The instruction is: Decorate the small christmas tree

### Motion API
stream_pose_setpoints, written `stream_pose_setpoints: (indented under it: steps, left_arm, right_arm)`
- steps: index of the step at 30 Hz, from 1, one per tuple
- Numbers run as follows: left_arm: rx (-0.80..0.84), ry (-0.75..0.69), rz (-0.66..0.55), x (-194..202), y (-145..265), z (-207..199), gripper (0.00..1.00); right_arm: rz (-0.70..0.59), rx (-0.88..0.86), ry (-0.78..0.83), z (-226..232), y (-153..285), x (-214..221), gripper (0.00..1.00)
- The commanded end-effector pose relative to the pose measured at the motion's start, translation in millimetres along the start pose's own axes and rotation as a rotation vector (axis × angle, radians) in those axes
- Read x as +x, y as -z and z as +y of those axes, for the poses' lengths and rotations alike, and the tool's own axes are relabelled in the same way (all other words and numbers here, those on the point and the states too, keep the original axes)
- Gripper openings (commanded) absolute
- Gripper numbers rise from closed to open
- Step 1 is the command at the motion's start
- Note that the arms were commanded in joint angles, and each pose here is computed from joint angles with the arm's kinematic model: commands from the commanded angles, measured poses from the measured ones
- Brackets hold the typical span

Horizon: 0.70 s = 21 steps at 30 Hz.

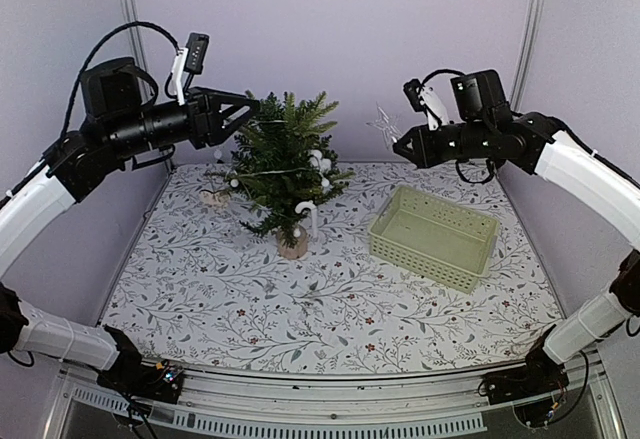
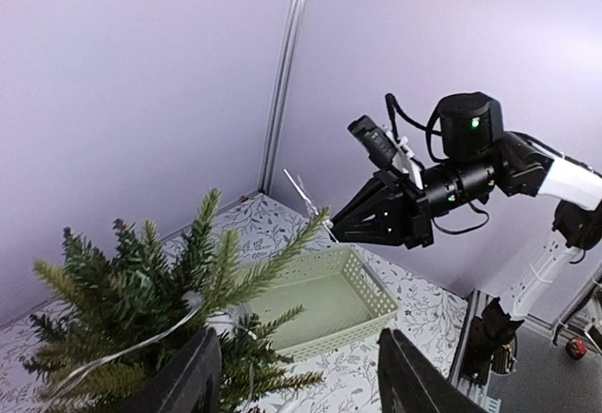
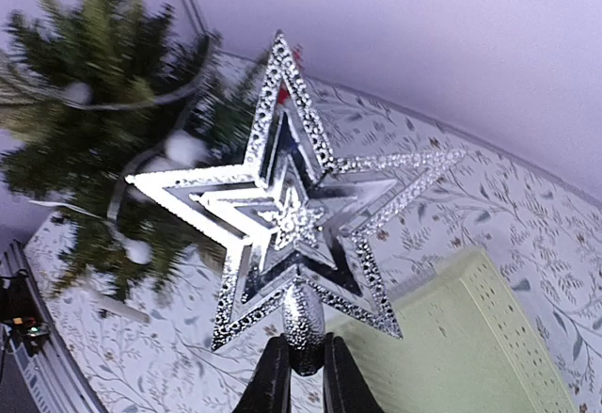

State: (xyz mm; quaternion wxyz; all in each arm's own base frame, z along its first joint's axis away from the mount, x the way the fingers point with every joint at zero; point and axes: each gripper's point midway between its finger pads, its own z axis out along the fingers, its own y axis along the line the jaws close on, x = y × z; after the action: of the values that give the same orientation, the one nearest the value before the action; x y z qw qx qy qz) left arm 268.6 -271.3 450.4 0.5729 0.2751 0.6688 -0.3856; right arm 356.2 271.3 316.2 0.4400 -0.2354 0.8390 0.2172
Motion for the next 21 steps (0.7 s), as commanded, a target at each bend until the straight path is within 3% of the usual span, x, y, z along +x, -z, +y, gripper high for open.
stream_pose_setpoints:
  steps: [1, 7, 21]
  left_arm:
    - [0.080, -0.009, 0.001, -11.1, -23.1, -23.2, 0.58]
    - [0.142, 0.004, -0.038, -17.5, -48.0, -50.8, 0.56]
    - [0.178, 0.084, -0.089, -24.8, -64.8, -61.0, 0.48]
  right_arm:
    - [-0.287, -0.078, 0.023, 59.6, 34.9, -70.6, 0.12]
    - [-0.470, -0.076, 0.003, 114.9, 57.0, -110.2, 0.12]
    - [-0.508, -0.061, 0.153, 194.4, 42.1, -107.2, 0.12]
